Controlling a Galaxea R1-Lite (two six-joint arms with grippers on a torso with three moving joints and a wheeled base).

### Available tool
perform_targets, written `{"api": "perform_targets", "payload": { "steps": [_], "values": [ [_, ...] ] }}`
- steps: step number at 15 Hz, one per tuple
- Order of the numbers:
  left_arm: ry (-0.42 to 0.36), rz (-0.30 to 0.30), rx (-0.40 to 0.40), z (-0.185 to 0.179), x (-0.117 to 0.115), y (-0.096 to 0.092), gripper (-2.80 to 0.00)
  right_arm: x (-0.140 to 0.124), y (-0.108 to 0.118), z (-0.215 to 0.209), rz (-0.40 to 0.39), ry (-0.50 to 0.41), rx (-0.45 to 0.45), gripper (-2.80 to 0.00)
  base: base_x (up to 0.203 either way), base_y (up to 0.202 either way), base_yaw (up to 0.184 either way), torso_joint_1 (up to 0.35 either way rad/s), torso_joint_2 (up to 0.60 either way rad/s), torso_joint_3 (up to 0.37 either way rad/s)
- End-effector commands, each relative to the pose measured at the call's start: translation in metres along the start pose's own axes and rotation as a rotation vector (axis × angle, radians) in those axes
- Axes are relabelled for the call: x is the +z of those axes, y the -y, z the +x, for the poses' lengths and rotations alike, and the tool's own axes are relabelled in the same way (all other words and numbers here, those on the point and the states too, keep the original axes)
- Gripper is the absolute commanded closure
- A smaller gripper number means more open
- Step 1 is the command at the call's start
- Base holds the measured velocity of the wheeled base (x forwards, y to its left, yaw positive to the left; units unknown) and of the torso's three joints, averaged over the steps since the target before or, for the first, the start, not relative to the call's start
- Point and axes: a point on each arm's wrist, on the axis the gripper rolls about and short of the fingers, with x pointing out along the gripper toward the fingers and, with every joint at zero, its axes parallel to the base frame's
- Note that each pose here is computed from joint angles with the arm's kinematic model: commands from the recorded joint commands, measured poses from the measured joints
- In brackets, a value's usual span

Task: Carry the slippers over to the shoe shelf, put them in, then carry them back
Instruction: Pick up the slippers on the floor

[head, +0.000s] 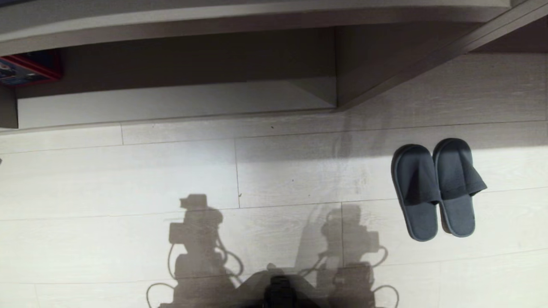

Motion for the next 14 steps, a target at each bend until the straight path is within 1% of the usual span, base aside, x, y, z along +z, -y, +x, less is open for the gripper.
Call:
{"api": "perform_targets", "payload": {
  "steps": [1, 5, 8, 9, 11, 13, 14],
  "values": [
    [0.000, -0.001, 0.001, 0.000, 0.000, 0.000, 0.00, 0.000, 0.000, 0.000, 0.000, -0.002, 0.001, 0.00, 0.000, 0.000, 0.000, 0.002, 0.00, -0.202],
    [0.001, -0.006, 0.002, 0.000, 0.000, 0.000, 0.00, 0.000, 0.000, 0.000, -0.004, -0.002, 0.000, 0.00, 0.000, 0.000, 0.000, 0.000, 0.00, -0.198],
    [-0.001, -0.005, 0.002, 0.000, 0.000, 0.000, 0.00, 0.000, 0.000, 0.000, -0.031, -0.002, 0.005, 0.00, 0.000, 0.000, 0.000, 0.005, 0.00, -0.200],
    [-0.001, -0.005, 0.002, 0.000, 0.000, 0.000, 0.00, 0.005, 0.000, -0.001, -0.044, 0.006, 0.005, 0.00, 0.000, 0.000, 0.000, 0.001, 0.00, -0.124],
    [0.000, -0.005, 0.002, 0.000, 0.000, 0.000, 0.00, 0.030, -0.001, -0.003, -0.033, 0.009, 0.007, 0.00, 0.000, 0.000, 0.000, 0.002, 0.00, -0.055],
    [0.001, -0.005, 0.001, 0.000, 0.000, 0.000, 0.00, 0.059, -0.002, 0.007, -0.024, -0.057, -0.005, 0.00, 0.000, 0.000, 0.000, 0.000, 0.00, 0.000],
    [0.001, -0.003, 0.001, 0.000, 0.000, 0.000, 0.00, 0.068, -0.002, 0.019, -0.033, -0.117, -0.021, 0.00, 0.000, 0.000, 0.000, 0.000, 0.00, 0.000]
  ]
}}
